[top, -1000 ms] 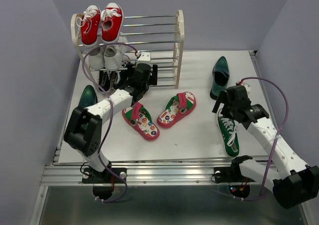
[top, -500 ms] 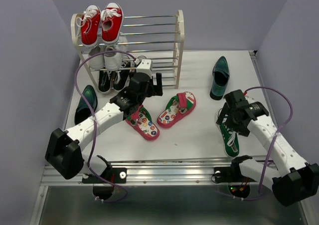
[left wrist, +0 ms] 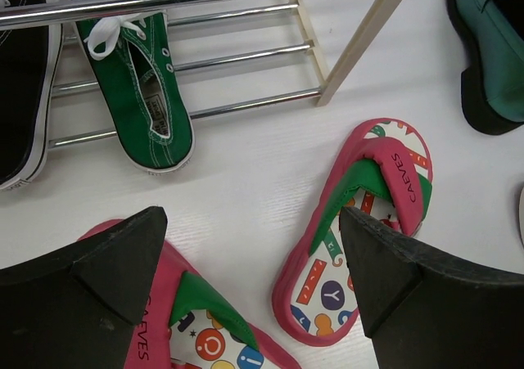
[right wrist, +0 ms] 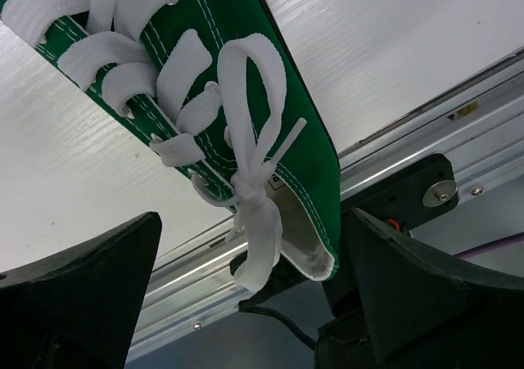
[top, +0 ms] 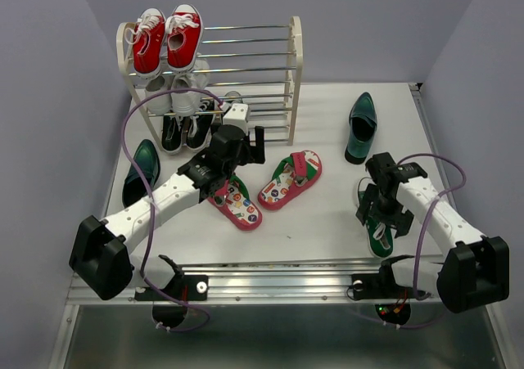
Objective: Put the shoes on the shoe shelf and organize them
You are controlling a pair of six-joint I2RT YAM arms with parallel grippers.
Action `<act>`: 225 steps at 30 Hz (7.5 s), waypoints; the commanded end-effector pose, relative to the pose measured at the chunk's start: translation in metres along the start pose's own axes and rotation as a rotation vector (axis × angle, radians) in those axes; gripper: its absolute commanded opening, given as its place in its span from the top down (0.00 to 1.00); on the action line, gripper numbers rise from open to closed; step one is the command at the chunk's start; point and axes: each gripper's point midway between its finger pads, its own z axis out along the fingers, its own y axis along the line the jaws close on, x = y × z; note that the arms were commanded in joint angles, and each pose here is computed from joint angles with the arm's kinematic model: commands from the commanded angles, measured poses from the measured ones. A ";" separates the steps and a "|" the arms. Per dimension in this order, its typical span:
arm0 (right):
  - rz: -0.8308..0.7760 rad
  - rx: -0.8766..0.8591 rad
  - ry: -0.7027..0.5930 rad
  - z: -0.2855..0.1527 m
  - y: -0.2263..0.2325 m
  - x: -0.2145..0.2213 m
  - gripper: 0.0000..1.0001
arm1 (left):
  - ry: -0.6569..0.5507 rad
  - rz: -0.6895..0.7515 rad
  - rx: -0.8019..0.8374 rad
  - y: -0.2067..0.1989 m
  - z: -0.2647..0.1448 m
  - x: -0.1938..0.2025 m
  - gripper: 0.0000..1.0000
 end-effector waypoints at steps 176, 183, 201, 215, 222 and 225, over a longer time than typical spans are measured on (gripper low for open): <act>-0.625 -0.723 -0.637 -0.151 0.426 -0.141 0.99 | -0.078 -0.160 -0.384 0.093 -0.077 -0.003 0.01; -0.625 -0.690 -0.686 -0.160 0.426 -0.154 0.99 | -0.073 -0.159 -0.391 0.094 -0.074 -0.002 0.01; -0.550 -0.668 -0.793 -0.164 0.449 -0.193 0.85 | -0.064 -0.153 -0.407 0.097 -0.072 0.001 0.01; -0.444 -0.657 -0.849 -0.157 0.459 -0.213 0.99 | -0.049 -0.146 -0.415 0.099 -0.069 0.007 0.01; -0.501 -0.721 -0.828 -0.150 0.469 -0.201 0.99 | -0.052 -0.146 -0.424 0.101 -0.069 0.007 0.01; -0.461 -0.729 -0.876 -0.148 0.470 -0.207 0.99 | -0.054 -0.146 -0.434 0.104 -0.069 0.006 0.01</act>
